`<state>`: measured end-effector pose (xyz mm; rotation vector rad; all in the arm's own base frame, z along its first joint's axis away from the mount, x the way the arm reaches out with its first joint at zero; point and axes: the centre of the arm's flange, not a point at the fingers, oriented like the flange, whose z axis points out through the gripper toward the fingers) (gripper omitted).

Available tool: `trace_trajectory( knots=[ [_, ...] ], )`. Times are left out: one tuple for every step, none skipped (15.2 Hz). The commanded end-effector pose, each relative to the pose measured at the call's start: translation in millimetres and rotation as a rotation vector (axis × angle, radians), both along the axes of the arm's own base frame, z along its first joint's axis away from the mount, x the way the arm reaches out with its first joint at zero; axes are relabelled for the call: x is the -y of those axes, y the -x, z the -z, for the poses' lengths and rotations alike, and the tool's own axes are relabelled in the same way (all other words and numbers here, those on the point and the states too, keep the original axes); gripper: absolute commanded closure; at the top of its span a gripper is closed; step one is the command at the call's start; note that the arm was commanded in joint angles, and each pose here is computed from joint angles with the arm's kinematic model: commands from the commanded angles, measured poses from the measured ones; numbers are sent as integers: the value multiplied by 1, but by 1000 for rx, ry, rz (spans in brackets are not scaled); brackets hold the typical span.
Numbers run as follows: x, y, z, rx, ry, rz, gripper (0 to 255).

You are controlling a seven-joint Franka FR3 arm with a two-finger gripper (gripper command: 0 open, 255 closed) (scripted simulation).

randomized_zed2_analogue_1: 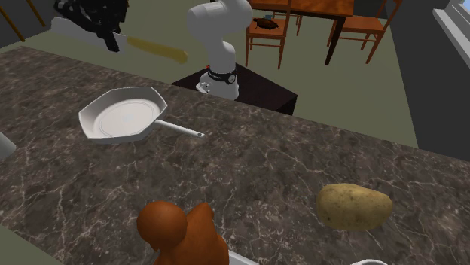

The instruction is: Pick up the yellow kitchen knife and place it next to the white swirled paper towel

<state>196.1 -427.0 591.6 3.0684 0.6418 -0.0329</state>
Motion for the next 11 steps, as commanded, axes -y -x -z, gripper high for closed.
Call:
trace_trajectory(
  knots=[
    [8, 23, -2, 0, 0, -1, 255],
    [13, 36, -2, 0, 0, -1, 255],
    [17, 48, -2, 0, 0, -1, 255],
    [22, 60, -2, 0, 0, -1, 255],
    [26, 73, -2, 0, 0, -1, 255],
    [31, 85, -2, 0, 0, -1, 255],
    [35, 98, -2, 0, 0, -1, 255],
    [40, 110, -2, 0, 0, -1, 255],
    [44, 122, -2, 0, 0, -1, 255],
    [49, 135, -2, 0, 0, -1, 255],
    [53, 147, -2, 0, 0, -1, 255]
  ],
)
